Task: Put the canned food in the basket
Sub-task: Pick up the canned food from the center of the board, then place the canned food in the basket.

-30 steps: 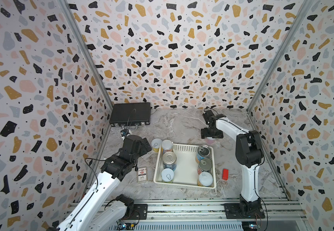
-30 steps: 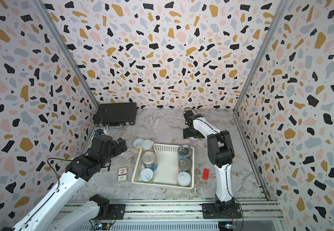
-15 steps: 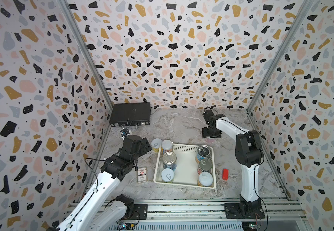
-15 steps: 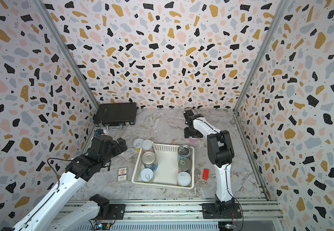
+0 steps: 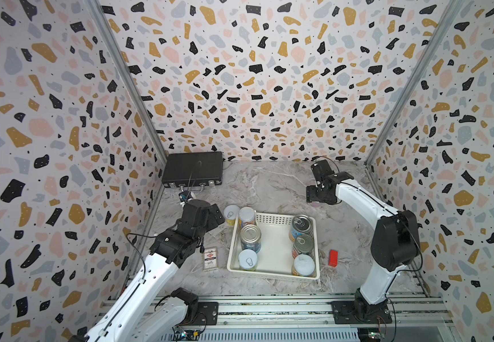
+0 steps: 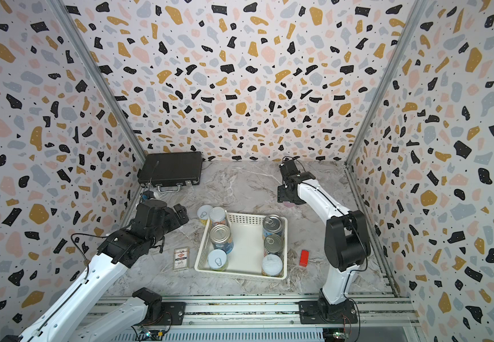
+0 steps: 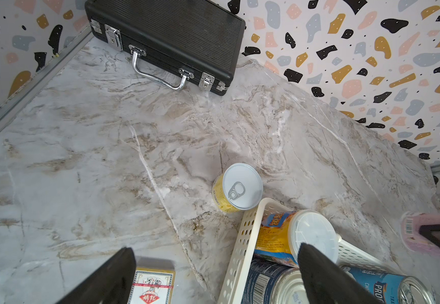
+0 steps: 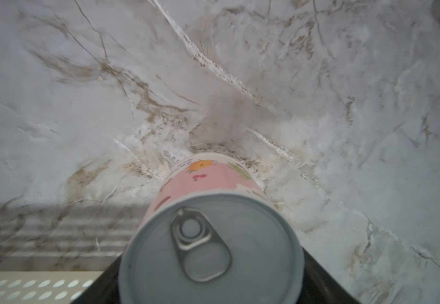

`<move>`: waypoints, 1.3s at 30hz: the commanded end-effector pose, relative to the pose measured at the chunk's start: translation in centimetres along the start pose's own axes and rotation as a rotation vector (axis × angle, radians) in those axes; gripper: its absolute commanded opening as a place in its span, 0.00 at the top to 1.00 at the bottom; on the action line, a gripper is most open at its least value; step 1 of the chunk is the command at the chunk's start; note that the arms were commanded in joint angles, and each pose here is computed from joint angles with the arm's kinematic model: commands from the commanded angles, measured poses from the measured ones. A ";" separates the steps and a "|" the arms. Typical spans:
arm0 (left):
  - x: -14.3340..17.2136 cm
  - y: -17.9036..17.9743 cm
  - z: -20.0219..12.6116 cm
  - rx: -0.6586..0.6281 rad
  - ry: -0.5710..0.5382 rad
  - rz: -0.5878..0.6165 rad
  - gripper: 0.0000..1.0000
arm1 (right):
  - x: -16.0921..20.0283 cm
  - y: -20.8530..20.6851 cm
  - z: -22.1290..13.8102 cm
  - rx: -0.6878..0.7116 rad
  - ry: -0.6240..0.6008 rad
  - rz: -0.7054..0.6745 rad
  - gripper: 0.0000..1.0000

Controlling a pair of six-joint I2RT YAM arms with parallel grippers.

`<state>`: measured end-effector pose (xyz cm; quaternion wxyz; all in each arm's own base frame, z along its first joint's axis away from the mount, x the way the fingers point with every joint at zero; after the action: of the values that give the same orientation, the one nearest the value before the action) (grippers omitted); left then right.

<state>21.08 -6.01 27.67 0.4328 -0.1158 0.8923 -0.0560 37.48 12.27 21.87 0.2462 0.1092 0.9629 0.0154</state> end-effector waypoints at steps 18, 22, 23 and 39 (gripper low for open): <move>-0.2 -0.4 0.8 0.021 -0.004 0.000 0.00 | 4.7 -0.2 -12.3 -0.251 -0.280 -0.107 0.56; -0.2 -0.5 0.9 0.018 -0.001 0.001 0.00 | 6.0 0.3 -13.7 -0.286 -0.305 -0.158 0.57; -0.3 -0.4 0.8 0.019 -0.002 0.000 0.00 | 6.3 0.6 -14.0 -0.296 -0.312 -0.175 0.57; -0.3 -0.4 0.9 0.018 -0.003 -0.001 0.00 | 12.8 7.1 -16.7 -0.446 -0.343 -0.530 0.59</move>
<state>21.69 -6.34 27.20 0.4232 -0.1132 0.8969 -0.0609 20.40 21.22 29.45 0.3752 -0.1800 0.9003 0.1276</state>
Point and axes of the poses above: each gripper's point midway between its finger pads, its own z axis out along the fingers, its own y axis along the line the jaws close on, x = y × z, the point moved 8 cm from there along -z, back along the fingers, and after that the axes turned 11 degrees about z, right-handed, at the moved point
